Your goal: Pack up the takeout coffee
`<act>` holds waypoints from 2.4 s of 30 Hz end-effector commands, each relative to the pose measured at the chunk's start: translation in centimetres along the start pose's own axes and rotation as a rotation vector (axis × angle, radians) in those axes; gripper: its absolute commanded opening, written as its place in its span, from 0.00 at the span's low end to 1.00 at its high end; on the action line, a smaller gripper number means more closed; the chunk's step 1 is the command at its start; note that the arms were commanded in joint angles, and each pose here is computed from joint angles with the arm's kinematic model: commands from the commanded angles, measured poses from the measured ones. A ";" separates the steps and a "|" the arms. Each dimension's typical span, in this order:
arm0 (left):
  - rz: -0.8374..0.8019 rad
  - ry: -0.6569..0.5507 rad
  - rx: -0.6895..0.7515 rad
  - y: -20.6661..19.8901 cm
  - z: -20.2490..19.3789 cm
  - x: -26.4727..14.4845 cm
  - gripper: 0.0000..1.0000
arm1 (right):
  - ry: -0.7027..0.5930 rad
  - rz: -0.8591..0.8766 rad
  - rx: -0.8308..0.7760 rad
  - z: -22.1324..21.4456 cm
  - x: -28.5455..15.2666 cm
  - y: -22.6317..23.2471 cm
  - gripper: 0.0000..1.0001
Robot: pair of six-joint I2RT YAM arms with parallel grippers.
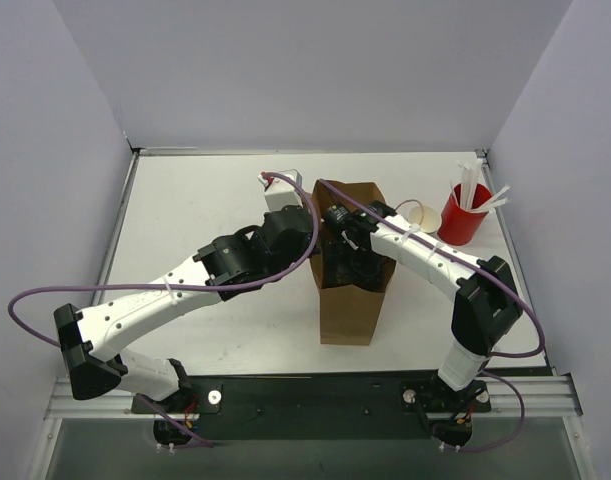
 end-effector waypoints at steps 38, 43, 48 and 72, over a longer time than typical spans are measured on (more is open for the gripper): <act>0.037 -0.079 0.013 -1.6 3.2 0.3 0.00 | -0.040 -0.033 -0.031 1.3 -5.0 -0.4 0.76; 0.050 -0.078 0.012 -1.5 3.2 0.5 0.00 | -0.050 -0.028 -0.030 1.4 -5.6 -0.4 0.76; 0.050 -0.079 0.009 -1.6 3.1 0.5 0.00 | -0.054 -0.025 -0.031 1.4 -5.8 -0.4 0.76; 0.064 -0.078 0.001 -1.4 3.0 0.7 0.00 | -0.122 -0.021 -0.036 1.7 -8.6 -0.8 0.76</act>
Point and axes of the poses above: each gripper's point midway between its finger pads, its own x axis out along the fingers, its own y axis along the line the jaws close on, z = x × y, the point moved 9 cm from there along -x, back along the fingers, and after that the axes turned 6 degrees about -x, right-handed, at the moved point
